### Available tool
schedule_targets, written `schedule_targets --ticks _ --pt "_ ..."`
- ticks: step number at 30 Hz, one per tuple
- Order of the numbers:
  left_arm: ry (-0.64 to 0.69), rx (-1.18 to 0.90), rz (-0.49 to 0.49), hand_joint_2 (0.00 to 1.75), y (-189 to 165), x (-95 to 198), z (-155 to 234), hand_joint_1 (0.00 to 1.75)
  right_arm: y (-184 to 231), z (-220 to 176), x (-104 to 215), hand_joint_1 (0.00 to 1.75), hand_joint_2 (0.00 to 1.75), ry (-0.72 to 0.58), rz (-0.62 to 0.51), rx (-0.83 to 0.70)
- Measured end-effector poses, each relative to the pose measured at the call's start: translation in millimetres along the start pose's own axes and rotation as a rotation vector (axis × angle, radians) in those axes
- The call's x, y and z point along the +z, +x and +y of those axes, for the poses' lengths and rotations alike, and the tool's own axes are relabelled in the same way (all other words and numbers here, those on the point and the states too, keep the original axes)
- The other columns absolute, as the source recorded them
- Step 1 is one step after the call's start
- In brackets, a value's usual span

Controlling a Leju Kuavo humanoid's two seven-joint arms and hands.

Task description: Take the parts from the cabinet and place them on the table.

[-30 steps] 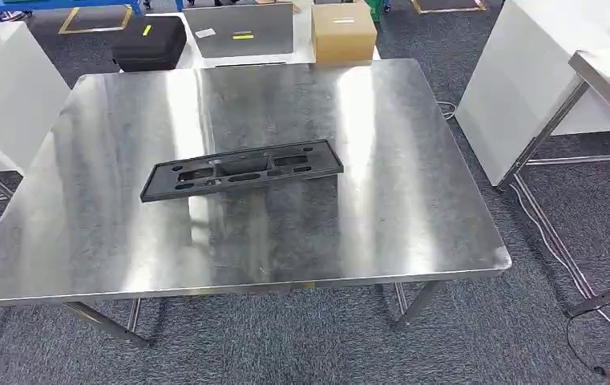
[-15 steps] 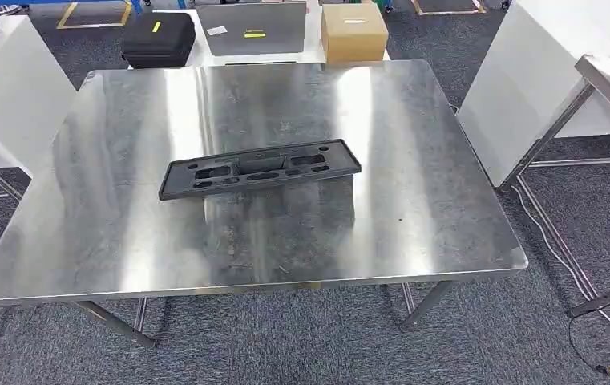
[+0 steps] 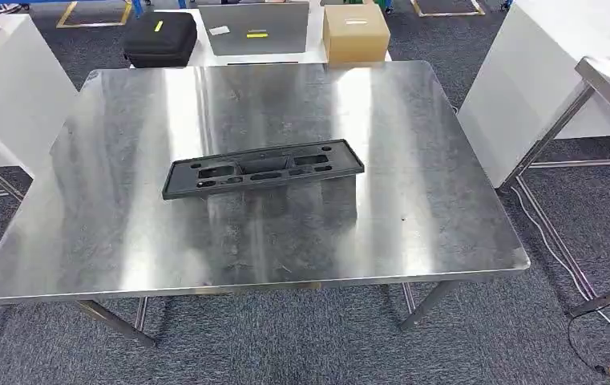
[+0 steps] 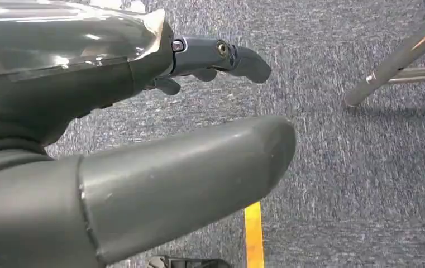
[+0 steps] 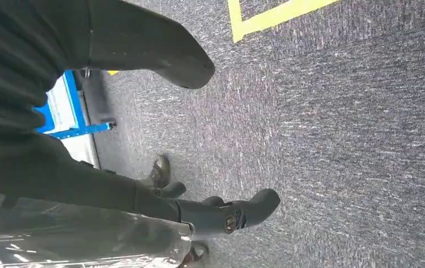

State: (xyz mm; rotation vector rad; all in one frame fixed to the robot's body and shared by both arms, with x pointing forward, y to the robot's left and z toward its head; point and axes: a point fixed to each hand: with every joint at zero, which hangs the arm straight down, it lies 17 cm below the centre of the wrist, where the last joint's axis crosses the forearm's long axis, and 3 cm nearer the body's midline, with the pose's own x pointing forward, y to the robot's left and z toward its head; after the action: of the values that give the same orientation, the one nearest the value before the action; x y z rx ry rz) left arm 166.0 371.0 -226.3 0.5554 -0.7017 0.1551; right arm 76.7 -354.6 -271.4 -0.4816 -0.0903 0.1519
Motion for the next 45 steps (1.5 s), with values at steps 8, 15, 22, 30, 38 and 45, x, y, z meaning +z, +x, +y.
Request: schedule_targets --ticks 8,15,22,30,38,45 --pt "-0.003 0.001 0.001 0.00 -0.2 0.2 -0.8 0.00 -0.4 -0.5 -0.2 0.00 1.75 -0.001 0.001 0.000" --pt "-0.003 0.001 0.002 0.00 -0.2 0.3 -1.0 0.00 -0.4 -0.8 -0.3 0.00 1.75 -0.001 0.001 0.000" --pt "-0.006 0.000 0.001 0.00 -0.1 0.5 -1.7 0.00 -0.6 -0.8 -0.3 0.00 1.75 -0.001 0.002 0.000" --pt "-0.013 -0.003 -0.003 0.00 0.5 0.7 -2.8 0.00 -0.7 -0.7 -0.3 0.00 1.75 -0.001 0.003 -0.001" --pt "-0.017 -0.009 -0.006 0.00 1.3 0.6 -3.8 0.00 -2.3 -0.9 -0.4 0.00 1.75 -0.001 0.013 -0.004" --pt "-0.019 -0.009 -0.007 0.00 1.8 0.4 -3.9 0.00 -2.3 -1.0 -0.4 0.00 1.75 -0.002 0.013 -0.004"
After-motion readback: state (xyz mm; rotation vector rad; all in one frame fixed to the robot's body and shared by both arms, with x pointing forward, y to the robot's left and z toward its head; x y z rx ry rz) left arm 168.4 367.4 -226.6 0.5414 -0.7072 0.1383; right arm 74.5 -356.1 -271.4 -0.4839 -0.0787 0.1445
